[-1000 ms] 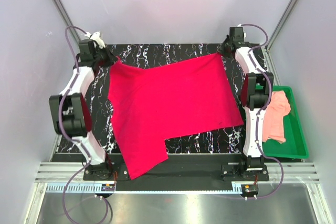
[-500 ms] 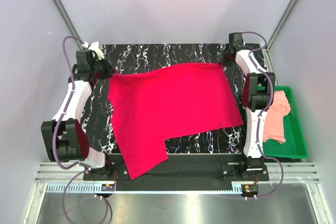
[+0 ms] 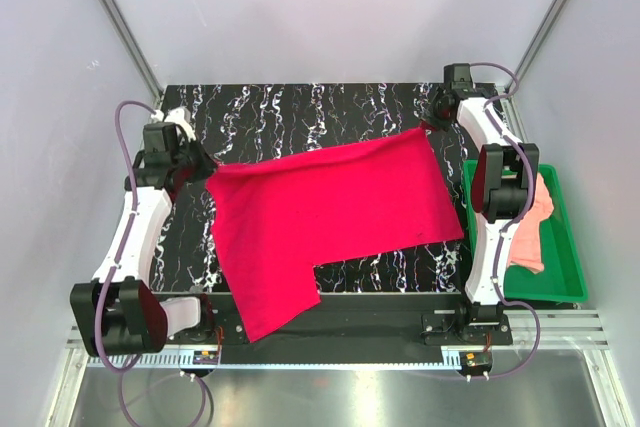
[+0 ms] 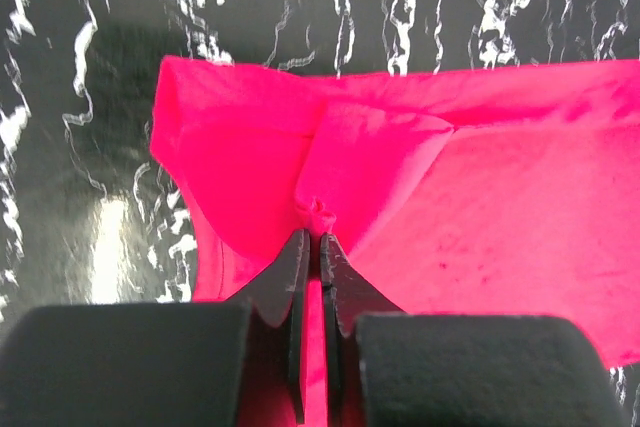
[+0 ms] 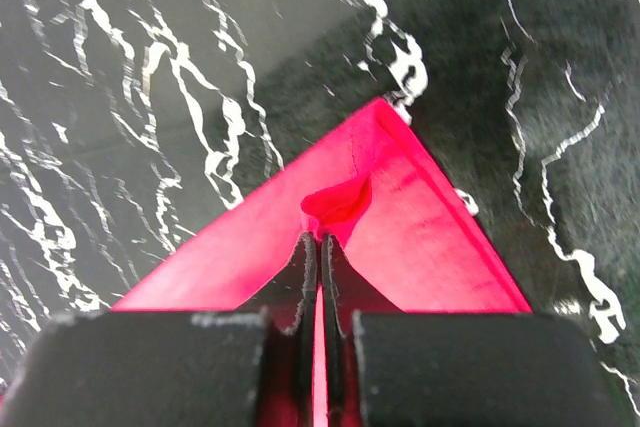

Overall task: Fold and stack the t-shirts
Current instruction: Fold the tshirt

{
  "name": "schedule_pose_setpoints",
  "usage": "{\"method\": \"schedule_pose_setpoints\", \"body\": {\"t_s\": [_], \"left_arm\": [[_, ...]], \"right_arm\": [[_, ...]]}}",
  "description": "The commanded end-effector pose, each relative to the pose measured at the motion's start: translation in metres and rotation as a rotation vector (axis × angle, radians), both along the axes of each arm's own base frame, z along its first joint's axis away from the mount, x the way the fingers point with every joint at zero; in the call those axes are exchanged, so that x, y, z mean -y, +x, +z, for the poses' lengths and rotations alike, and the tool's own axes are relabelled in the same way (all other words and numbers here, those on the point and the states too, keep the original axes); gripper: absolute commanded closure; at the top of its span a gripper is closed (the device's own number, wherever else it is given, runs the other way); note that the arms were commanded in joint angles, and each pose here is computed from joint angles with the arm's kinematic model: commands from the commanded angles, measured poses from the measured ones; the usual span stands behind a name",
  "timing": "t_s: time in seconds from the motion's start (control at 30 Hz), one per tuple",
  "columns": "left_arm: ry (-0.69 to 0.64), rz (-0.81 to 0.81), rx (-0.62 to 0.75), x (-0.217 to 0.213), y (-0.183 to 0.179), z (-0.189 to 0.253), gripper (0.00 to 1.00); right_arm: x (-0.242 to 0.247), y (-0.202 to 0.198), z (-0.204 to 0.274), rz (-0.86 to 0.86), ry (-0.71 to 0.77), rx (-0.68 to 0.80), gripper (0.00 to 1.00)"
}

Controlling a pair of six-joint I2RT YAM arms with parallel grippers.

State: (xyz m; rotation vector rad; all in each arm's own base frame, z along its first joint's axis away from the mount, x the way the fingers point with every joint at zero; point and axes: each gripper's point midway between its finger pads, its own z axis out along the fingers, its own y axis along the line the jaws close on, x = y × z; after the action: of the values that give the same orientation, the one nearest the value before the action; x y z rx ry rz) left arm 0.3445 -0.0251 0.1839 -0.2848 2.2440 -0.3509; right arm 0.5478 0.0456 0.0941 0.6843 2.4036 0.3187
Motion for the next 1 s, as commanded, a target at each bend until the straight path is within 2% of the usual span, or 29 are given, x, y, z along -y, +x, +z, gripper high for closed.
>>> {"method": "schedule_pose_setpoints", "body": {"t_s": [0.0,0.97], "left_arm": [[-0.026,0.009,-0.008,0.005,-0.012,-0.001,1.00],[-0.069,0.060,-0.154,0.011,-0.060,-0.050,1.00]], "right_arm": [[0.009,-0.009,0.022,-0.002,-0.025,0.015,1.00],[0.025,-0.032,-0.011,-0.021,-0.083,-0.083,1.00]]}}
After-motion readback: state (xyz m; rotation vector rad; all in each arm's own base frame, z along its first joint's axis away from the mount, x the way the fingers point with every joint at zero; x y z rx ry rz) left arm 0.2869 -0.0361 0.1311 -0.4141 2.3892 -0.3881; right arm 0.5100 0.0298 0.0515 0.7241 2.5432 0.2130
